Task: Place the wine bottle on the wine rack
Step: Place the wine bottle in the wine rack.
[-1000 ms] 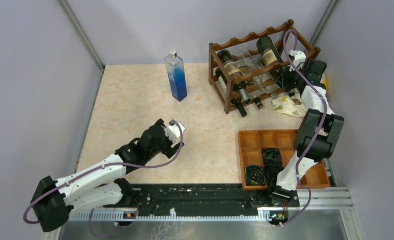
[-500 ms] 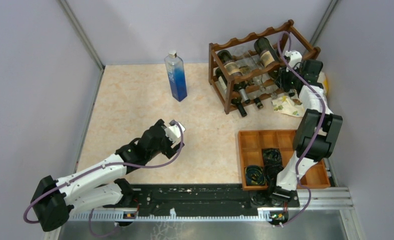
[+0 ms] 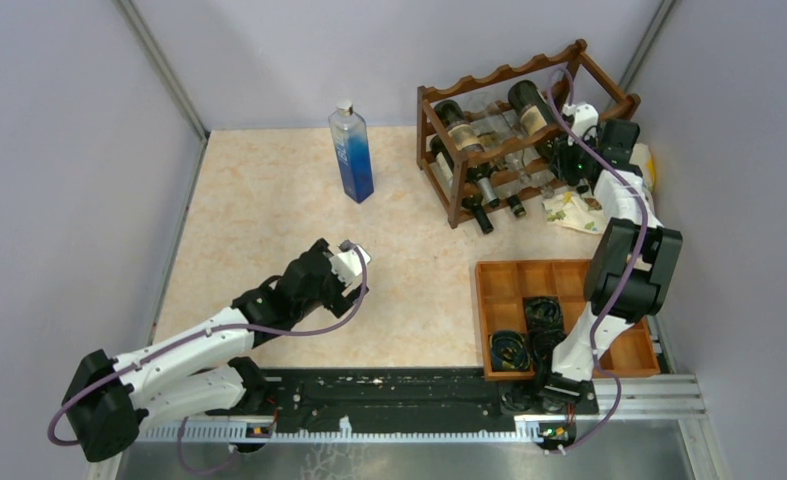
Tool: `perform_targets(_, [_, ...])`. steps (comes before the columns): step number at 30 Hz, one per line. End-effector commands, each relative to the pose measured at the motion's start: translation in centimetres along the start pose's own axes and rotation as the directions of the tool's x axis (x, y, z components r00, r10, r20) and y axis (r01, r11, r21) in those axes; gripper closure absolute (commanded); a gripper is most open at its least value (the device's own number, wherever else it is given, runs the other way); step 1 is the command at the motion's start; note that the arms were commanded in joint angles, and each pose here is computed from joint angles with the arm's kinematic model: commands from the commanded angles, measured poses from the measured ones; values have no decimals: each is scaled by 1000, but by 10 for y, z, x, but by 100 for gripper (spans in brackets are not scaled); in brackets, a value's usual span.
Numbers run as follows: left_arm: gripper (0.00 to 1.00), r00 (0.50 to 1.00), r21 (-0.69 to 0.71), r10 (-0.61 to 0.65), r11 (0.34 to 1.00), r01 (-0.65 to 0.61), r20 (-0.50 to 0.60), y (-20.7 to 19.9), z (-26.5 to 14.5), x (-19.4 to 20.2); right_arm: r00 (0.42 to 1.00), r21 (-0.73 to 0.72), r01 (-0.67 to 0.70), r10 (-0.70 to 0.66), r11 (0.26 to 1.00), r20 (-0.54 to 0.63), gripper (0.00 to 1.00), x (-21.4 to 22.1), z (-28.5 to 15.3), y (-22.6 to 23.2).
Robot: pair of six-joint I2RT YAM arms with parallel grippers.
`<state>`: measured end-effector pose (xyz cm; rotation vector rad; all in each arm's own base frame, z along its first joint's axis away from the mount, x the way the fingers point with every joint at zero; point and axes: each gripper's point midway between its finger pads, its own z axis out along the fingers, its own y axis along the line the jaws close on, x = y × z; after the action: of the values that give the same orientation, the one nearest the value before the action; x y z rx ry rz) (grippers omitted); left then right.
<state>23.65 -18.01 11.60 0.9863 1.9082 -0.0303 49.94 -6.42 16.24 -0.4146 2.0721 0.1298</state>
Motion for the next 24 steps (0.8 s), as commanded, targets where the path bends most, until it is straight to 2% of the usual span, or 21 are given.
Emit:
perform_targets(1, [1,1000,-1,3,1000,-3,4,1,1,-1,962,86,146,-162,986,220,94,-93,-21,-14])
perform_targets(17, [1,1000,2,7,1000,-7,-5,0,3,1,942,88,128,-149,988,301,91,-107,-21,-11])
perform_targets(24, [1,1000,5,10,1000,-10,-12,-1,4,2,945,68,121,-136,990,298,90,-102,-14,-11])
